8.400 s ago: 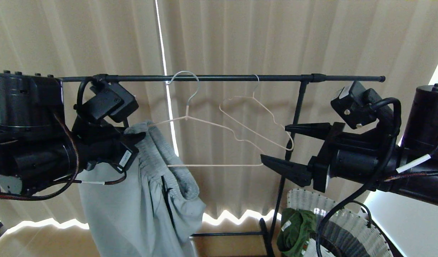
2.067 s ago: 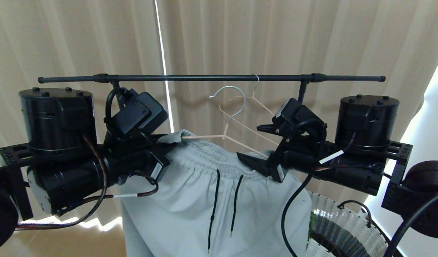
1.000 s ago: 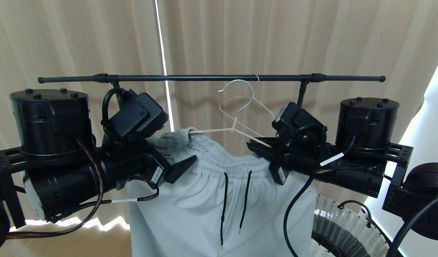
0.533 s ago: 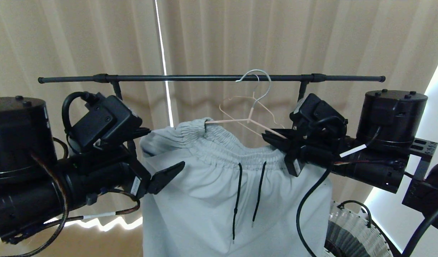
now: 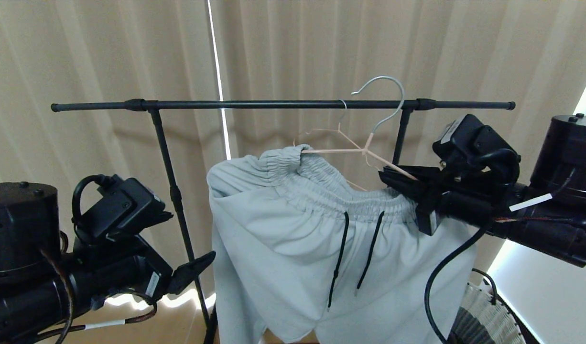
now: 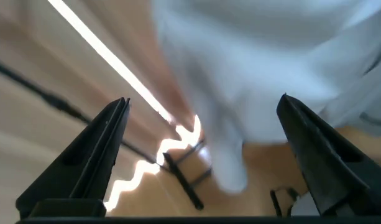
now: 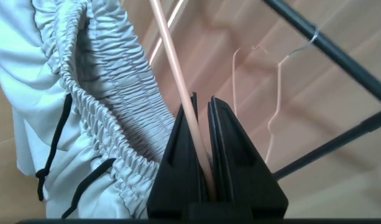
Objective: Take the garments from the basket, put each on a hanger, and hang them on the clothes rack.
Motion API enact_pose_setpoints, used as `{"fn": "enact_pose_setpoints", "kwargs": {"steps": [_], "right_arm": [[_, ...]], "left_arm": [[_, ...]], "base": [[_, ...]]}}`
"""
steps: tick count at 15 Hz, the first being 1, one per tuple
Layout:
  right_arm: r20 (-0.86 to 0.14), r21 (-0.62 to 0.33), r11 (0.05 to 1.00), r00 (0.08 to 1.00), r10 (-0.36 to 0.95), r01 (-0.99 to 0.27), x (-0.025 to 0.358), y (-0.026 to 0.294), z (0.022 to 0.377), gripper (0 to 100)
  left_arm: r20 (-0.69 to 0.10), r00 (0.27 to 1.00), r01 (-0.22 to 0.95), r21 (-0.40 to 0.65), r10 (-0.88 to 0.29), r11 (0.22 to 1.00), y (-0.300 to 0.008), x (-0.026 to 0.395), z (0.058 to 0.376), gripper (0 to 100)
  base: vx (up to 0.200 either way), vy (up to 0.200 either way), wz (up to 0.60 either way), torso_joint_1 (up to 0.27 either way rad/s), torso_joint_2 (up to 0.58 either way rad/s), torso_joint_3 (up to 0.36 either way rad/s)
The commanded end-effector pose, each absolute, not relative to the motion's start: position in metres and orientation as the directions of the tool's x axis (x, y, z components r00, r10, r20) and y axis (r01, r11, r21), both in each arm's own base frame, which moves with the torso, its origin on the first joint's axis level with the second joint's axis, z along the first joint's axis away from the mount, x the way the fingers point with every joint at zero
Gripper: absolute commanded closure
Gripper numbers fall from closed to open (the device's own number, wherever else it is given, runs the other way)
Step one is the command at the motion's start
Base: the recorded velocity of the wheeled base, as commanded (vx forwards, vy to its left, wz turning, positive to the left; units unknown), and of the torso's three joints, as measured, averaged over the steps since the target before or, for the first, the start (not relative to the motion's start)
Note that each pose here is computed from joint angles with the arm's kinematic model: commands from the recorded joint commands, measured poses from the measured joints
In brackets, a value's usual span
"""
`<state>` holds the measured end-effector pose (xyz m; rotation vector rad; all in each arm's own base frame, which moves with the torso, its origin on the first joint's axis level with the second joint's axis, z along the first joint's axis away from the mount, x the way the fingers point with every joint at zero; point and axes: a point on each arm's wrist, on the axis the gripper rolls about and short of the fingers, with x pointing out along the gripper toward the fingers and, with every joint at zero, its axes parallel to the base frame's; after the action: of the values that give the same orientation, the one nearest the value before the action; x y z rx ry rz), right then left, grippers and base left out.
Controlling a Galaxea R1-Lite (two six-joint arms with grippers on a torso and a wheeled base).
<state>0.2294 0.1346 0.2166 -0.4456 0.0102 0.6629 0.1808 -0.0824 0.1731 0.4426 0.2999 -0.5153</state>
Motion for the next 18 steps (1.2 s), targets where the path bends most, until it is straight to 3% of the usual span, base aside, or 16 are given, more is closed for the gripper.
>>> {"fn": "enact_pose_setpoints", "kwargs": {"steps": [1,7,8,13,15,18], "right_arm": [[-0.117,-0.402,0.702,0.794,0.597,-0.588,0.217,0.128,0.225,100],[-0.096,-0.403,0.690,0.778,0.621,-0.601,0.204,0.127,0.229,100],[-0.096,-0.403,0.687,0.774,0.626,-0.605,0.203,0.128,0.229,100],[-0.093,-0.404,0.689,0.776,0.624,-0.602,0.203,0.128,0.230,100],[-0.091,-0.406,0.701,0.789,0.607,-0.586,0.205,0.124,0.230,100],[-0.087,-0.407,0.737,0.826,0.556,-0.539,0.211,0.111,0.232,100]], "left_arm": [[-0.459,0.817,0.516,0.311,-0.349,0.798,-0.077,0.201,0.154,0],[-0.415,0.835,0.501,0.306,-0.361,0.809,-0.077,0.233,0.138,0],[-0.412,0.835,0.503,0.306,-0.364,0.808,-0.077,0.234,0.138,100],[-0.370,0.851,0.492,0.320,-0.372,0.809,-0.079,0.233,0.142,100],[-0.356,0.878,0.442,0.340,-0.321,0.830,-0.065,0.235,0.140,100],[-0.337,0.923,0.333,0.458,-0.186,0.824,-0.028,0.236,0.140,100]], "base": [[0.000,0.000,0.00,0.000,0.00,0.000],[0.000,0.000,0.00,0.000,0.00,0.000],[0.000,0.000,0.00,0.000,0.00,0.000],[0.000,0.000,0.00,0.000,0.00,0.000],[0.000,0.000,0.00,0.000,0.00,0.000],[0.000,0.000,0.00,0.000,0.00,0.000]]}}
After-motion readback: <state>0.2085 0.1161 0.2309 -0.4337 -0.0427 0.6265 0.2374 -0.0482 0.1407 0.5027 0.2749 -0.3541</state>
